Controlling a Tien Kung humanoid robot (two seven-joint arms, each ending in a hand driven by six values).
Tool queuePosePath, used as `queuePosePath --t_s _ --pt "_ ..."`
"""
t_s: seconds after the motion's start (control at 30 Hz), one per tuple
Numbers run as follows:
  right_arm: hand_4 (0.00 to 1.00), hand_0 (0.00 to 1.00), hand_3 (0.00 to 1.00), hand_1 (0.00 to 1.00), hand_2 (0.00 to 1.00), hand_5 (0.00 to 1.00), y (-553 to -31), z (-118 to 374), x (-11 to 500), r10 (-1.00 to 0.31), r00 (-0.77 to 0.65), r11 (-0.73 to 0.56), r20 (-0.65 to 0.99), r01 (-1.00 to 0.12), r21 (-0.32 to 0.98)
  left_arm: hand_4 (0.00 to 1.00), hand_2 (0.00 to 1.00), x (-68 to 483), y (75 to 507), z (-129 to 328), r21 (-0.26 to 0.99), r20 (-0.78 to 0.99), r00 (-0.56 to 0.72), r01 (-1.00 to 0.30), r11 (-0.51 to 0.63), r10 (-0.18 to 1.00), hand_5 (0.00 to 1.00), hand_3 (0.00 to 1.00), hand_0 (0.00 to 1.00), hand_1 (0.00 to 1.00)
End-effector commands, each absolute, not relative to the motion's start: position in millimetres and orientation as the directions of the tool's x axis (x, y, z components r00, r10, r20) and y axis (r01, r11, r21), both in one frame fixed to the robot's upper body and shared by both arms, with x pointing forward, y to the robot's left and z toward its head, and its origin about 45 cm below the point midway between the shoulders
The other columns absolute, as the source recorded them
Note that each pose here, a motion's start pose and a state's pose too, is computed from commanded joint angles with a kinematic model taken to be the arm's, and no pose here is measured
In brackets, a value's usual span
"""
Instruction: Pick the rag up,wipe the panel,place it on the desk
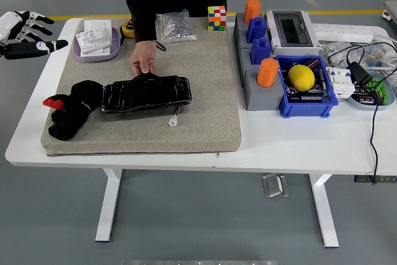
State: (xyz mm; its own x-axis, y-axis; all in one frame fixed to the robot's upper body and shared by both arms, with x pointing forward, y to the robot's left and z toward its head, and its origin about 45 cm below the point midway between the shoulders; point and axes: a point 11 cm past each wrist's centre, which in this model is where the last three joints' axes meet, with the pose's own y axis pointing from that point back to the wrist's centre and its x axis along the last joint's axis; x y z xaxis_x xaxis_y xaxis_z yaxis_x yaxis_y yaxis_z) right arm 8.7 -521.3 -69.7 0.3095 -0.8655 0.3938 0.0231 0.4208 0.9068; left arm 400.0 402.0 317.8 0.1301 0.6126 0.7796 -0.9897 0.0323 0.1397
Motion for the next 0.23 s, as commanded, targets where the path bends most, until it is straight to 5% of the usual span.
queuePosePath --t_s 0.23 --pt "0.961 0.710 0.593 0.653 0.688 0.432 -522.5 -68.9 10.0 -0.865 0.306 0.423 0.398 0.020 0.906 0.938 0.680 399.2 403.8 312.8 0.148 0.778 0.132 -0.989 0.025 0.615 0.521 0.763 0.456 0.566"
